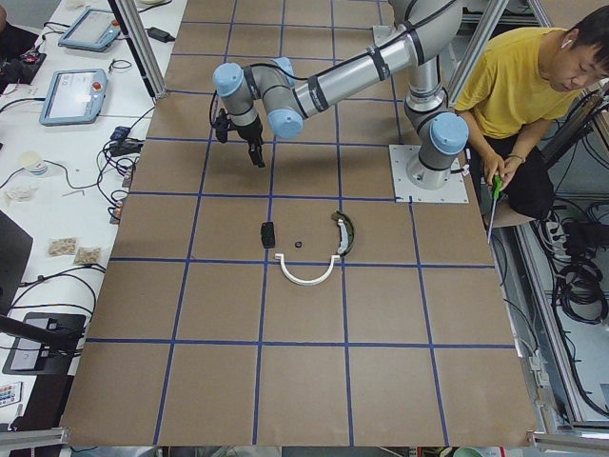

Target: Place bearing gear from tray to pile

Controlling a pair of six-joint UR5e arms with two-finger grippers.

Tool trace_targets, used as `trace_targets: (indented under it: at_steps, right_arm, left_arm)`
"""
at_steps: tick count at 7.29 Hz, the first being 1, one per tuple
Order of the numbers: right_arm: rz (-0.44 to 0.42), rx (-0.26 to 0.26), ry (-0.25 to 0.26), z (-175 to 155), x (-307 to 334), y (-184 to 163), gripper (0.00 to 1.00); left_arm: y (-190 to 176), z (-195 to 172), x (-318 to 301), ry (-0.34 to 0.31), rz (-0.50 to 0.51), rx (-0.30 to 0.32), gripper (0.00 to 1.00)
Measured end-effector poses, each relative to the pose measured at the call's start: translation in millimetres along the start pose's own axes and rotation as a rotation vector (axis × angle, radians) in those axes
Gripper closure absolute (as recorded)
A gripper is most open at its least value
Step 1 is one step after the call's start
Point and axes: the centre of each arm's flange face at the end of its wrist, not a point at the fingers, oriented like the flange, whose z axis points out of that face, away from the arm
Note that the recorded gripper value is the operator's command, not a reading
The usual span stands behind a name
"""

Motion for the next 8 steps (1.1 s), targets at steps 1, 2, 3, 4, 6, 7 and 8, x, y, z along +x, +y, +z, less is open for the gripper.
trace_targets:
  at_steps: [1, 2, 3, 4, 6, 7, 8]
  right_arm:
    - [0.002, 0.001, 0.001, -2.5, 1.4, 2.2, 0.0]
    - [-0.003, 0.011, 0.002, -7.7, 2.1, 5.1, 0.0]
    - [-0.013, 0.022, -0.001, -10.8, 7.6, 5.2, 0.0]
    - [-0.018, 0.021, -0.006, -9.9, 20.1, 4.4, 0.0]
    - [-0.003, 0.028, -0.006, -1.8, 33.0, 13.4, 0.0]
    - [0.003, 0.058, 0.002, 5.1, 34.0, 16.5, 0.0]
    - [0.005, 0.076, 0.006, 11.9, 34.5, 18.4, 0.0]
  left_arm:
    - [9.5, 2.4, 51.8, 0.011, -0.014, 0.002, 0.0]
    - [18.4, 10.5, 92.6, 0.025, -0.044, -0.01, 0.0]
    - [28.8, 20.0, 130.0, 0.032, -0.081, -0.026, 0.0]
    - [41.6, 28.1, 168.4, 0.051, -0.095, -0.035, 0.0]
    - [59.3, 56.5, 220.0, 0.129, -0.142, -0.051, 0.0]
    - [67.2, 77.3, 235.2, 0.138, -0.157, -0.066, 0.0]
    - [76.2, 96.6, 249.0, 0.13, -0.171, -0.089, 0.0]
